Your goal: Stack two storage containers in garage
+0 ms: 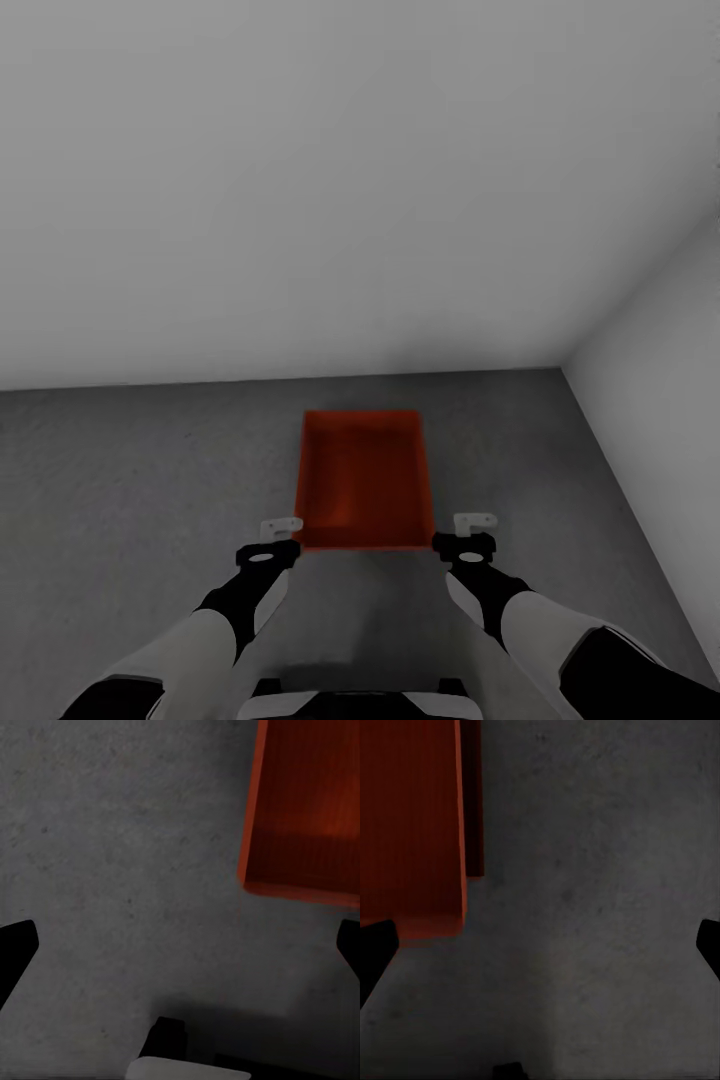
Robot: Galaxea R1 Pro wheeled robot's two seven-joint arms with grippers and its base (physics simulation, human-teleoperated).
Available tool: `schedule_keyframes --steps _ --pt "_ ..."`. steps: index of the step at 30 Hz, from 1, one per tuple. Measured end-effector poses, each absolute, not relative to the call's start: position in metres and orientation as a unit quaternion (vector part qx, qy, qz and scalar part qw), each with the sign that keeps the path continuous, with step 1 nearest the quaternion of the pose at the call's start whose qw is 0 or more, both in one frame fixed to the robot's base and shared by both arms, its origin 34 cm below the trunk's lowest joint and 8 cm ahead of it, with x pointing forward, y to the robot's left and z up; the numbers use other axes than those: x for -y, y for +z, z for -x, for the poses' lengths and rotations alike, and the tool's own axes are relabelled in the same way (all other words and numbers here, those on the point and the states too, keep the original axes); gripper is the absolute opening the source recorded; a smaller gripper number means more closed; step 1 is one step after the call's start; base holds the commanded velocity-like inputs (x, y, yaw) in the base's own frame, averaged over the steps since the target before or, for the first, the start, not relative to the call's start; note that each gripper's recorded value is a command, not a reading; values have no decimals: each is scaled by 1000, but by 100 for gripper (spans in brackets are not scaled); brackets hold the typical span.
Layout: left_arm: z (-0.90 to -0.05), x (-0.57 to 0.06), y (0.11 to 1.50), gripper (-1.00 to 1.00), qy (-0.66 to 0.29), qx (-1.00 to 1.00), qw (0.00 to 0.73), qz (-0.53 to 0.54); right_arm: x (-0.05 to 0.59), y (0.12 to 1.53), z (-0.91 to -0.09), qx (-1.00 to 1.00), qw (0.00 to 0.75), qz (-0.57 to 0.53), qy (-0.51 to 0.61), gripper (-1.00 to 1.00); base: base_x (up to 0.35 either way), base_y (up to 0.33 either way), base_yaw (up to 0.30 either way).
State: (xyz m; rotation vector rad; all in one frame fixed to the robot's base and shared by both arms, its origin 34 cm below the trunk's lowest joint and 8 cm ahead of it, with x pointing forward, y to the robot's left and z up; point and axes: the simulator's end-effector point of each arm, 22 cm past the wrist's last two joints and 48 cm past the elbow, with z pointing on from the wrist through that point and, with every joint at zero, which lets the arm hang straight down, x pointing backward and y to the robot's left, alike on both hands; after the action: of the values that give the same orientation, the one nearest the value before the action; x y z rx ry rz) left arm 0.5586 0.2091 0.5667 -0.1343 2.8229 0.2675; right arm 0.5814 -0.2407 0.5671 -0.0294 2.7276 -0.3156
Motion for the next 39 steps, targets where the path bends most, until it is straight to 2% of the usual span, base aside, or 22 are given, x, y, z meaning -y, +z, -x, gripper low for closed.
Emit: schedule_keyframes --steps 7,39 --pt "-560 -210 569 100 94 -983 153 47 241 570 -583 -973 199 7 -113 100 -103 0 7" --pt "-578 -207 590 100 90 -979 175 48 252 589 -590 -969 209 2 -128 100 -2 0 67"
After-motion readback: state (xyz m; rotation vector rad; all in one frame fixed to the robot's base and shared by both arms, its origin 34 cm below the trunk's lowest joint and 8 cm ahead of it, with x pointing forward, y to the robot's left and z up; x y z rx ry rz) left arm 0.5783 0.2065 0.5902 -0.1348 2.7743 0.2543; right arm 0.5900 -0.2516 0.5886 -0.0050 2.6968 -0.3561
